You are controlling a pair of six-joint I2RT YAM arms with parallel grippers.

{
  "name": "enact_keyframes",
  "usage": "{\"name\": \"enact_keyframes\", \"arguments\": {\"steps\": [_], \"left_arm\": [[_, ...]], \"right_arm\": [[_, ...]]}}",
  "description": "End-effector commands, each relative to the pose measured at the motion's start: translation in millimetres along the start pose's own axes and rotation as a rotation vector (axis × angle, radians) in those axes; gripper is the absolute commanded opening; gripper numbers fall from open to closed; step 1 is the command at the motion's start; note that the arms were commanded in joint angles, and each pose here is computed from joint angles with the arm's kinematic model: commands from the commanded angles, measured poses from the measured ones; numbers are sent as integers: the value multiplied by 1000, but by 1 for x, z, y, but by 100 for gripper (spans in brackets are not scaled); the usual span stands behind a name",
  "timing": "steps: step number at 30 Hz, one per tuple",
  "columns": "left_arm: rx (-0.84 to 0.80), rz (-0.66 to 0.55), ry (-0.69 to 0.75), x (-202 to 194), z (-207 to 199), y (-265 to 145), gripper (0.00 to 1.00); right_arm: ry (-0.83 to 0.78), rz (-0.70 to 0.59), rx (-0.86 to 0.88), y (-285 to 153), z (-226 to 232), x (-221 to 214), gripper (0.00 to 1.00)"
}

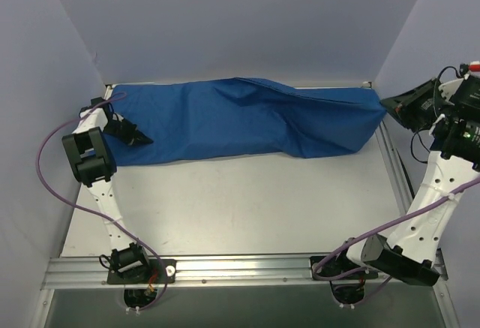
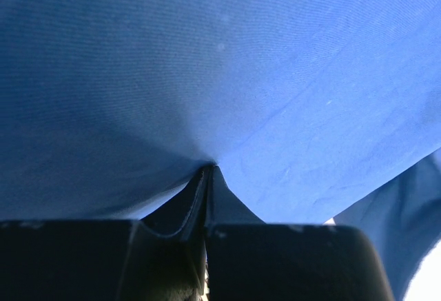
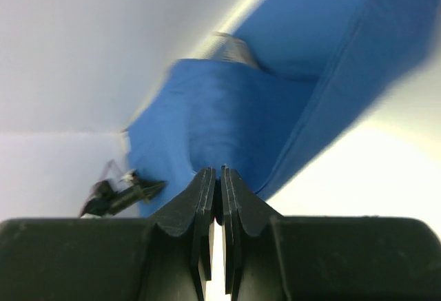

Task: Open and lay out the surgical kit
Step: Open the surgical kit at the center of the board.

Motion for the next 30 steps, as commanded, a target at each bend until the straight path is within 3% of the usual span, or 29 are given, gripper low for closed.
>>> {"name": "enact_keyframes", "arguments": {"steps": [1,3,8,16,21,28,30], "left_arm": [[231,-31,-41,13,63,39,3],[212,-29,-52,15,63,39,3],[196,-28,-48,17,61,39,3],[165,-26,-55,16,63,39,3],[145,-36,-55,19,60,36,3],[138,-32,-56,19,60,37,3],[133,-36,-53,19,60,35,3]], "right_arm": [[56,78,-384,-17,-61,-31,0],[64,10,-522,-25,-82,-33,0],[202,48,-734,0,-132,-45,0],[212,-51,-1104,16,-234,-32,0],[165,3,-1420,9,-294,-45,0],[94,112,-1603,-6,-331,-74,0],[112,96,-1568,-2,-335,-75,0]]}}
Point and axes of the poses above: each gripper's point midway between its finger pads, its own y axis out along the fingers, its own z axis along the line the jaws close on, x = y × z, the point moved 5 cm from there along -y, back along the fingers, and after that the axes turned 1 degree about y, right-handed, at the moved point
